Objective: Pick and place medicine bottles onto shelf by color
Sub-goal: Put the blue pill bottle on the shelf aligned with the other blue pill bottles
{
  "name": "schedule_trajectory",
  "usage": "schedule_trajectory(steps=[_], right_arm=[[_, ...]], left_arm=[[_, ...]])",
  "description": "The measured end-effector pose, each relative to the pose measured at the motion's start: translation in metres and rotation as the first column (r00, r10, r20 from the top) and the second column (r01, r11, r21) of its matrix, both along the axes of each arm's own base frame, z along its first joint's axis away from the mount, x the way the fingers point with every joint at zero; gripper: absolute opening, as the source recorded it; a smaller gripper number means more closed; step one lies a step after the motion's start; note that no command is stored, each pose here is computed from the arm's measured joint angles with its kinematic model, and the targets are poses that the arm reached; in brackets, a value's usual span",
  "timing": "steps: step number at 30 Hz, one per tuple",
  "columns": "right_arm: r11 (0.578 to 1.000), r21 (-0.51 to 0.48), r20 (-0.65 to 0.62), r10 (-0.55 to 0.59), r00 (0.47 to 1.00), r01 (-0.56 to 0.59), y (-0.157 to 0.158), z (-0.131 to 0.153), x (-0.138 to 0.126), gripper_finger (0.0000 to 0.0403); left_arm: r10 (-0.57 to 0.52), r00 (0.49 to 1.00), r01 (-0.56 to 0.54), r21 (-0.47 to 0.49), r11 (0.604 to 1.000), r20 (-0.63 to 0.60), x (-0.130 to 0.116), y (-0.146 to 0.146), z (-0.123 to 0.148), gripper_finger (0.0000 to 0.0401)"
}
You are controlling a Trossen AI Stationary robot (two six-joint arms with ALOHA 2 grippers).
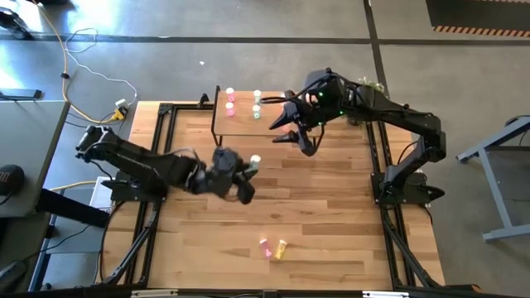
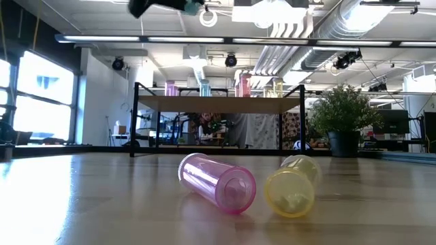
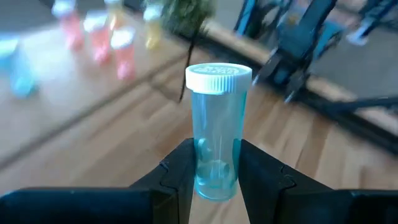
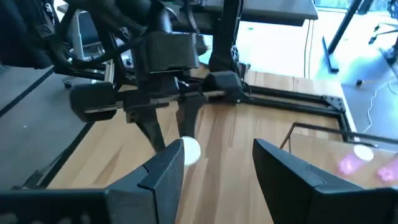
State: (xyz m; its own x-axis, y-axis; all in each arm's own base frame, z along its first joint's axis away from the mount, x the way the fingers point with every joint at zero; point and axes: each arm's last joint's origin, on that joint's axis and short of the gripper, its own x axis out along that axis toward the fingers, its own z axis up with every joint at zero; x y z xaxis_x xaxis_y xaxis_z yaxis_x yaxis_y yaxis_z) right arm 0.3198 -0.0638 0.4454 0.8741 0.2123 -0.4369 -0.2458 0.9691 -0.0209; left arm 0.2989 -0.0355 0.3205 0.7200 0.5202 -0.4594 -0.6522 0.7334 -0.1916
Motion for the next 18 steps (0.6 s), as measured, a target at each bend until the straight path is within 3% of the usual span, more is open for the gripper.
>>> schedule_trajectory(steps=[10,18], right_arm=[[0.999,0.012,0.068,0.034,0.997,-0.035,-0.023,0.005,-0.005,0.0181],[0.999,0.039,0.071,0.025,0.997,-0.028,-0.039,0.003,-0.007,0.0181]], left_arm=[[-0.105,0.994,0.103,0.080,0.991,0.018,0.007,0.064,0.016,0.0097],[-0.194,0.978,0.178,0.171,0.969,0.081,0.009,0.096,0.027,0.0097]])
